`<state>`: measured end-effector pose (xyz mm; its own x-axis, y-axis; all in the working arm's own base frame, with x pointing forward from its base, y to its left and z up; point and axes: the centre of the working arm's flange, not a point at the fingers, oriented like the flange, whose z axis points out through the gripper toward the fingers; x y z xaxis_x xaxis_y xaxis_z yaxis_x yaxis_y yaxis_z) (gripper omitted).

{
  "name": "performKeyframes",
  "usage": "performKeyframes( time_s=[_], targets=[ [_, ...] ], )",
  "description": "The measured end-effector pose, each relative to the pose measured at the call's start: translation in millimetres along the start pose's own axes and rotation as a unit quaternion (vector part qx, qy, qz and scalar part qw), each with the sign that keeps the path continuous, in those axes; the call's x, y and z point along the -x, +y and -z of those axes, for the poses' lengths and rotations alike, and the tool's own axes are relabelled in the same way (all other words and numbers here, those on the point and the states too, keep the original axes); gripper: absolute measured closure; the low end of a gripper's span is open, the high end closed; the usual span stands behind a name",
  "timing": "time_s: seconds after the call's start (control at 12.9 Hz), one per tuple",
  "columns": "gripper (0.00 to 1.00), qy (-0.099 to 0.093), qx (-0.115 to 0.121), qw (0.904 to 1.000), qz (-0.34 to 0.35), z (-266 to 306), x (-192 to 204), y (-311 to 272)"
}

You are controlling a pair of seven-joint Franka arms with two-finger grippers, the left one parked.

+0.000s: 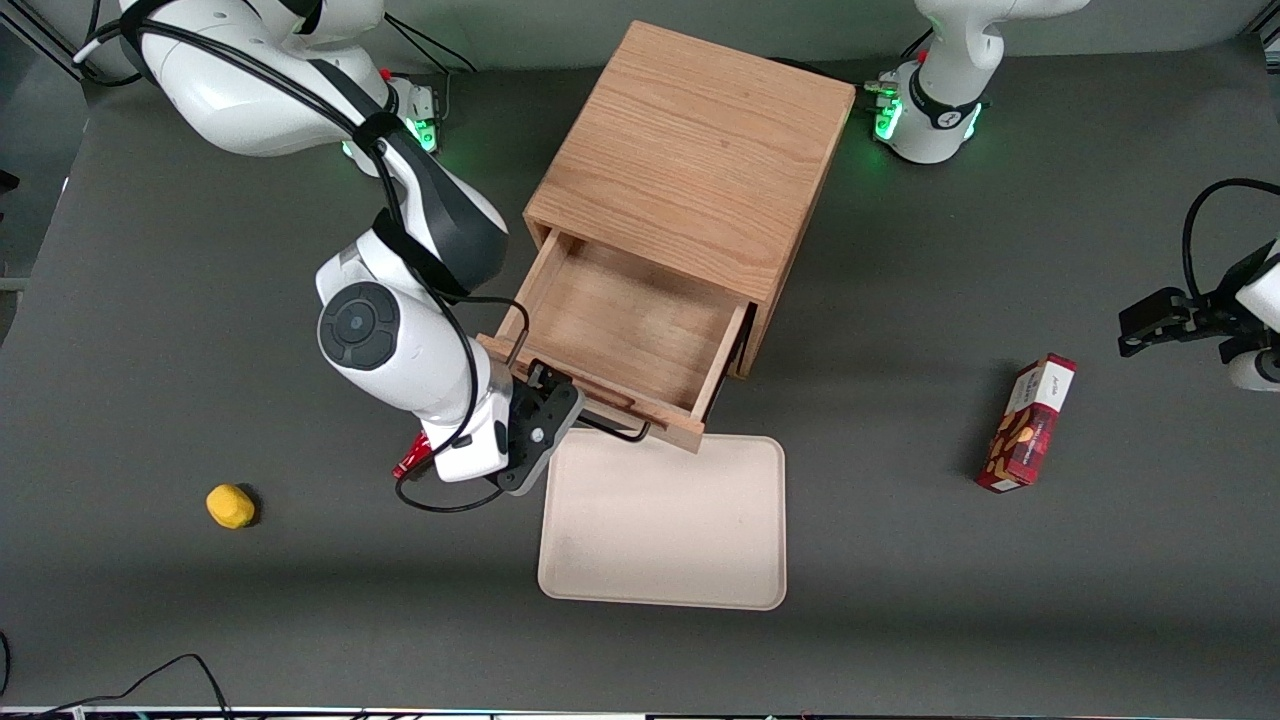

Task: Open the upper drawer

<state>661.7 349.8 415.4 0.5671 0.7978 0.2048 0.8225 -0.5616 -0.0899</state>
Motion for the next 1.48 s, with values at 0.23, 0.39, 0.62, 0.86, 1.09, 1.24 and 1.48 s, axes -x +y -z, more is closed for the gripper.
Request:
performKeyframes(
  time_s=[0.23, 0.39, 0.62, 0.86, 1.09, 1.24, 1.48],
  targets=[
    [0.00, 0.004, 0.007, 1.0000, 0.001, 3.6, 1.5, 9.0],
    [0.00, 0.008, 0.012, 0.9999, 0.000, 8.4, 2.0, 14.4],
    [0.00, 0.011, 0.015, 0.9998, 0.002, 12.5, 1.8, 17.7],
    [0.00, 0.027, -0.015, 0.9986, -0.042, 17.4, -2.0, 12.7],
    [0.00, 0.029, -0.052, 0.9884, -0.140, 57.5, -3.0, 1.5],
    [0.00, 0.027, -0.040, 0.9808, -0.189, 120.0, 11.7, 1.8],
    [0.00, -0.005, 0.025, 0.9695, -0.244, 235.0, 82.3, 19.7]
  ],
)
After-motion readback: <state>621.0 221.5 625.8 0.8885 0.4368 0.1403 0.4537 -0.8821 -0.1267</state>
